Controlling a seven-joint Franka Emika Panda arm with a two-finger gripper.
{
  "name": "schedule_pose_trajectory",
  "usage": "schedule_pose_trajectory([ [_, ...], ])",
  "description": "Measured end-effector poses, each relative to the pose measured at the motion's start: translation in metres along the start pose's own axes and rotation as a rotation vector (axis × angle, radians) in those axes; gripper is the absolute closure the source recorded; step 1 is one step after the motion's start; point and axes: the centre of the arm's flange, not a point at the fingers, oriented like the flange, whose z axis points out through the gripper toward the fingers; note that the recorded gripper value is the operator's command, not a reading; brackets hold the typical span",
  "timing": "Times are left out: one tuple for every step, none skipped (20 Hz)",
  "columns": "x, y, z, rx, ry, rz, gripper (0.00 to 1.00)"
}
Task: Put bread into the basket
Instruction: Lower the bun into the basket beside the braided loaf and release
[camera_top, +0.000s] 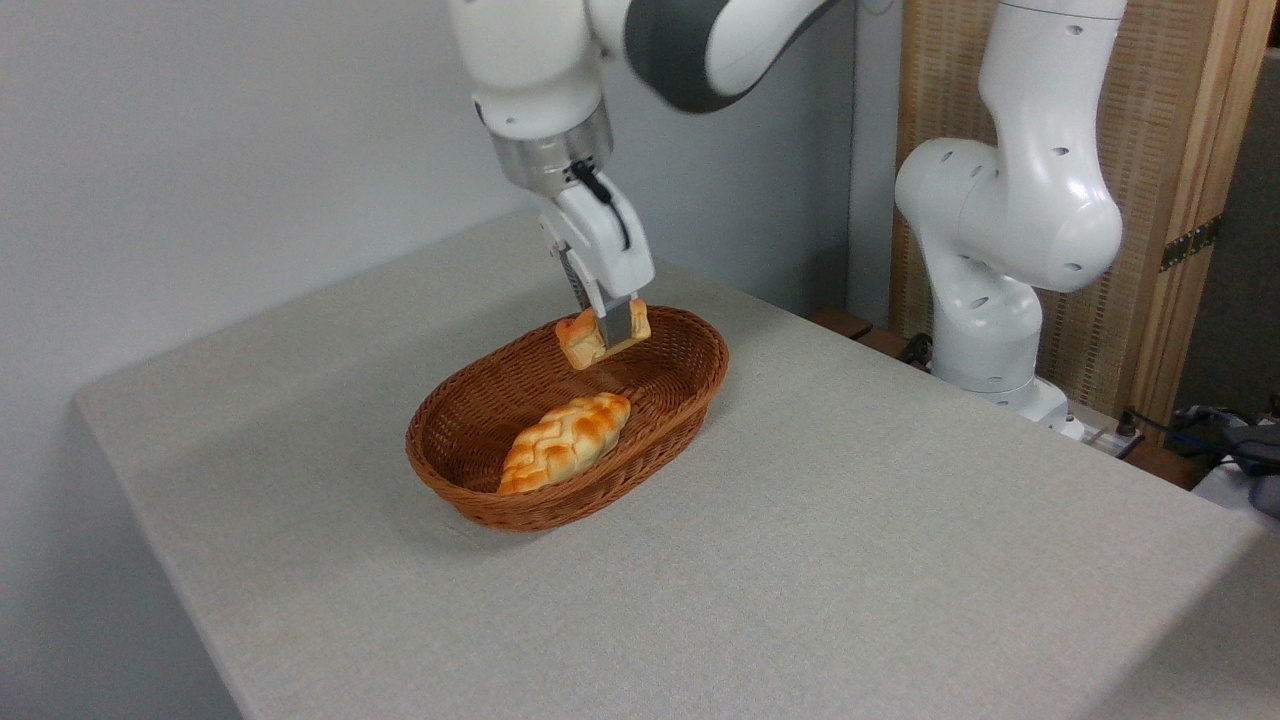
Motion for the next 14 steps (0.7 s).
schedule_pose_trajectory([
  [0.006,0.006,0.014,-0.005,-0.013,0.018,0.23],
  [0.010,0.009,0.024,-0.008,-0.021,0.028,0.12],
  [0.011,0.010,0.033,-0.009,-0.026,0.033,0.04],
  [0.011,0.010,0.038,-0.010,-0.028,0.034,0.00],
  [0.010,0.009,0.042,-0.009,-0.029,0.033,0.00],
  [0.009,0.009,0.044,-0.007,-0.031,0.033,0.00],
  [0.009,0.008,0.045,-0.004,-0.034,0.033,0.00],
  [0.008,0.008,0.045,-0.003,-0.036,0.033,0.00],
  [0.008,0.007,0.044,-0.002,-0.036,0.033,0.00],
  [0.008,0.007,0.044,-0.001,-0.036,0.032,0.00],
  [0.008,0.007,0.044,0.000,-0.036,0.032,0.00],
  [0.008,0.007,0.044,0.001,-0.035,0.032,0.00],
  [0.008,0.006,0.044,0.004,-0.033,0.031,0.00],
  [0.008,0.006,0.043,0.007,-0.030,0.031,0.00],
])
